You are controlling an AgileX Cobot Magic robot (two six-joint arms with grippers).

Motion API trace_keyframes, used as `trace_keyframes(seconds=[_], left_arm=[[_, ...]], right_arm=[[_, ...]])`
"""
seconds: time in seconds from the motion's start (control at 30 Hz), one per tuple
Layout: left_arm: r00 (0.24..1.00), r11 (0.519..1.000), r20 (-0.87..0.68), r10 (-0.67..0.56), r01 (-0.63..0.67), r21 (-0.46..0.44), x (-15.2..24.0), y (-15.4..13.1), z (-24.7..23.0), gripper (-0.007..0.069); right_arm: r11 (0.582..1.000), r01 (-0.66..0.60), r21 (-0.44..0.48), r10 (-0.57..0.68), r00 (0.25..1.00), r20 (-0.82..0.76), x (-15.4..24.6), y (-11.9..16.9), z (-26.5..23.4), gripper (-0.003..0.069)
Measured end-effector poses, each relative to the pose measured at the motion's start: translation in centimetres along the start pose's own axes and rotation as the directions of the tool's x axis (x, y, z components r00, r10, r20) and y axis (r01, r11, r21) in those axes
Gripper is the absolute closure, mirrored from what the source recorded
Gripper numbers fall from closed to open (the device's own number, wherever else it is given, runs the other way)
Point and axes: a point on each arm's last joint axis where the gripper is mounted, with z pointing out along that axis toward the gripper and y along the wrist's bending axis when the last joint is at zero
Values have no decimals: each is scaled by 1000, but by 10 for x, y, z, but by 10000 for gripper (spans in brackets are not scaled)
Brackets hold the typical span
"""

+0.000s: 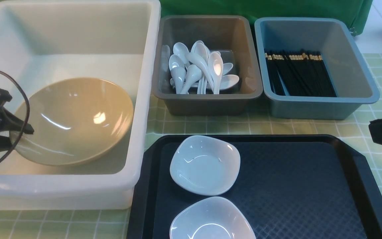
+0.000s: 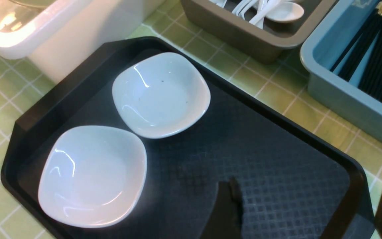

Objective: On green table put chopsticks spoon bowls plates into blue grey white boxes.
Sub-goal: 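Place the tan bowl onto the bowl stack in the left bin with the left gripper, then grasp the small white bowl on the black tray by its rim with the left gripper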

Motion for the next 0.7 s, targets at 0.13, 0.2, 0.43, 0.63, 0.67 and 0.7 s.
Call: trace_keyframes(seconds=[0.13, 0.2, 0.43, 0.63, 0.67, 0.7], left_arm=[[998, 998, 28, 54, -53, -27, 3, -10, -17, 155], [994, 993, 60, 94, -89, -81, -1, -16, -34, 73], [951, 957, 182, 248, -211, -202, -1, -61, -97, -25], [751, 768, 174, 637, -637, -63, 58, -158, -100, -20], [703, 714, 151, 695, -700, -27, 70, -171, -94, -19], [669, 674, 133, 732, -738, 2, 79, -180, -88, -13]], right_arm=[[1000, -5, 0, 5, 1000, 0, 0, 0, 0, 101], [1000, -6, 0, 6, 1000, 0, 0, 0, 0, 101], [1000, -9, -2, 9, 1000, -3, 0, 0, 0, 101], [1000, -13, -6, 13, 1000, -11, 1, 1, 0, 102], [1000, -16, -6, 16, 1000, -12, 1, 1, 0, 102], [1000, -17, -7, 17, 1000, -13, 1, 1, 0, 102]])
